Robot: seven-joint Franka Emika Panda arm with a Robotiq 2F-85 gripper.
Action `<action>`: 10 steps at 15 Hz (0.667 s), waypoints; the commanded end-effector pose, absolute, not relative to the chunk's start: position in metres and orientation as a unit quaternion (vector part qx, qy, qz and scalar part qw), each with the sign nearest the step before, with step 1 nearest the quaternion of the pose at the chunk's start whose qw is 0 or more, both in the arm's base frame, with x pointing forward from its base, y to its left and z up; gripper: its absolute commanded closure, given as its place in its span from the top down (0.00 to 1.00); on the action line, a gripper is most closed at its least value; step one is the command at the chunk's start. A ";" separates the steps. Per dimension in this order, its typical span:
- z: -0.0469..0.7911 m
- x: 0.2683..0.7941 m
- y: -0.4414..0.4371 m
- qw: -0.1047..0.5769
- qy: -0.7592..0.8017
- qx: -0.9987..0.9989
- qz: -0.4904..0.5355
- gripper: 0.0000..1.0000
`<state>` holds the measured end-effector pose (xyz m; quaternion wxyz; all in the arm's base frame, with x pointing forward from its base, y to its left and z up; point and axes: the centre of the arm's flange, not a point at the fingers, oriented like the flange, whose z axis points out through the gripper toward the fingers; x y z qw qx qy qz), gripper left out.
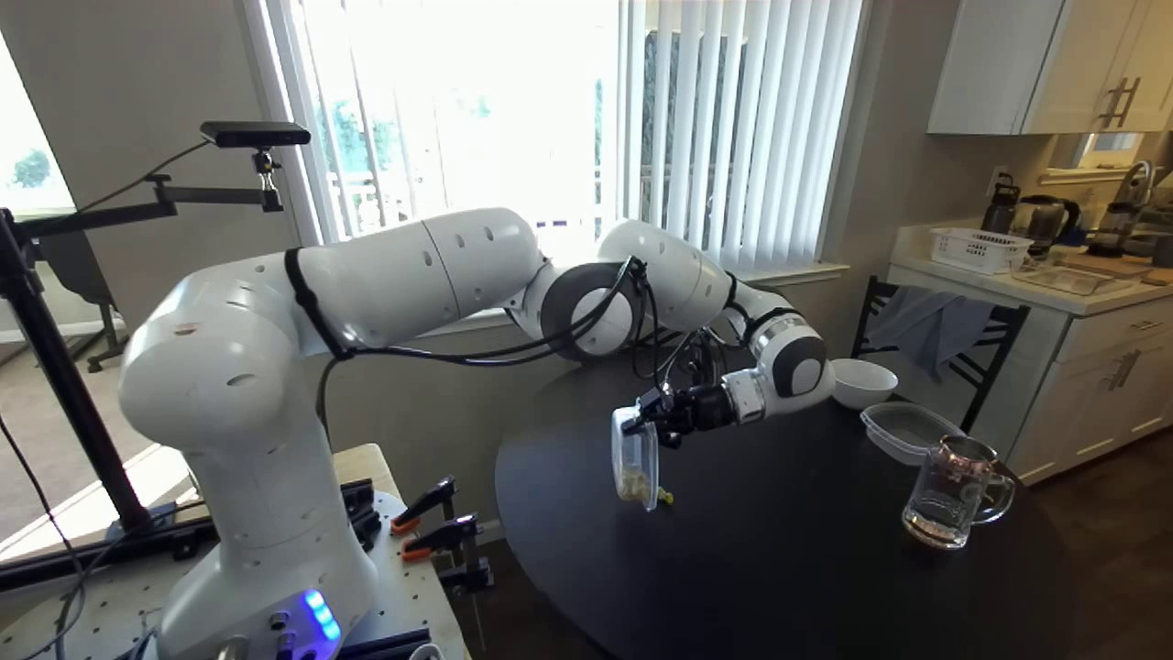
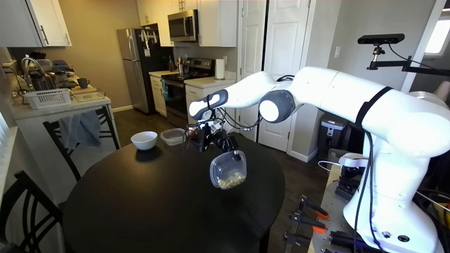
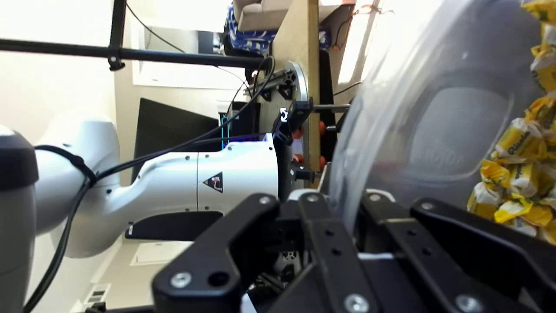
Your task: Pour the contents of the clear bowl onto the table
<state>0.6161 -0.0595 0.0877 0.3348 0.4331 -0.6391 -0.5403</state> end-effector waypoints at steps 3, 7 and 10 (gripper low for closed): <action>0.068 0.647 -0.058 0.318 -0.622 0.418 -0.580 0.01; 0.071 0.642 -0.041 0.317 -0.588 0.435 -0.603 0.01; 0.069 0.645 -0.037 0.316 -0.587 0.431 -0.608 0.01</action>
